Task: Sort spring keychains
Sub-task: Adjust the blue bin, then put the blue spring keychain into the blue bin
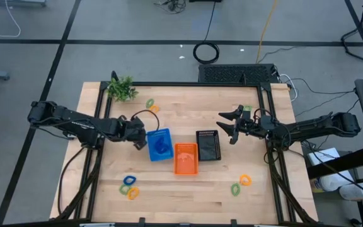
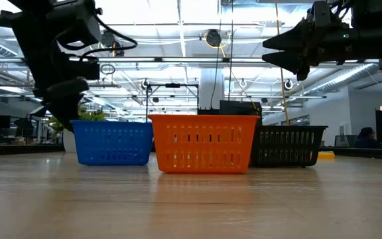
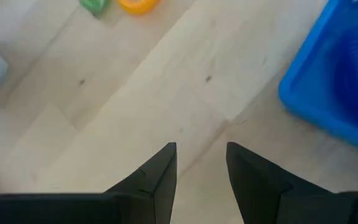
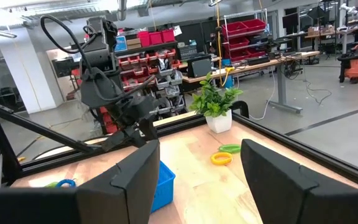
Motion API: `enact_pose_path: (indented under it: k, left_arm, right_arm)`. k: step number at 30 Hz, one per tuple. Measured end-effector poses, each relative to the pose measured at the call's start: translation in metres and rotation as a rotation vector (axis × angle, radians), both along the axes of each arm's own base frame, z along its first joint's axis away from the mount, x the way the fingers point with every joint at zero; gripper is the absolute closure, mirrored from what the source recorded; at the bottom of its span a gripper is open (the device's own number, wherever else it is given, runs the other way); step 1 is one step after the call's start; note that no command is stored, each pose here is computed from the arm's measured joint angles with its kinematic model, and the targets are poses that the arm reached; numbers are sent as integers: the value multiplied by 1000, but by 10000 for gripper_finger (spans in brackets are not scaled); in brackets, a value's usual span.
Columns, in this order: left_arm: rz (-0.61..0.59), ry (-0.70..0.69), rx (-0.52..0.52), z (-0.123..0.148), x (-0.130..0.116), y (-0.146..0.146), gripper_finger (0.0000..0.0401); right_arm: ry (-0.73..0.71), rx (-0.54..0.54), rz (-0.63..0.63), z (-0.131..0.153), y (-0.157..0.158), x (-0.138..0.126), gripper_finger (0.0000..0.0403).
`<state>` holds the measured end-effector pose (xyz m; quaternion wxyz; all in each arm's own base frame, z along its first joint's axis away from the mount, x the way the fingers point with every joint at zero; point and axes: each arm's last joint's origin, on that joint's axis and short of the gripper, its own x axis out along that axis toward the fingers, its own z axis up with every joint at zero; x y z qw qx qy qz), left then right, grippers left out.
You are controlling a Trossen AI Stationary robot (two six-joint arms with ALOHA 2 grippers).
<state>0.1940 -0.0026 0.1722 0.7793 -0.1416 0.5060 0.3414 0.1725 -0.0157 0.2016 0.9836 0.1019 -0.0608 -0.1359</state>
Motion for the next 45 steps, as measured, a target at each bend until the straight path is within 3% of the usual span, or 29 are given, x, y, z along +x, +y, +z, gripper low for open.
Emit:
enact_pose_path:
  k: [7,15,22,28,33,41,45]
  left_arm:
    - [-30,-86,-75,-6,17,-3,254]
    - [-29,-87,-71,-19,28,-3,254]
    - [-108,-156,-43,-16,37,-4,254]
    - [-189,-70,-30,-17,32,-4,254]
    - [-243,29,-174,-16,18,-8,254]
    - [-457,100,-541,-13,5,-48,254]
    - [-504,122,-605,-12,-2,-71,254]
  right_arm:
    - [-1,0,0,0,0,0,190]
    - [-1,0,0,0,0,0,190]
    - [-3,0,-1,0,0,0,190]
    - [-1,0,-1,0,0,0,190]
    - [-1,0,-1,0,0,0,190]
    - [-2,0,-2,0,0,0,190]
    - [-1,-1,-1,0,0,0,190]
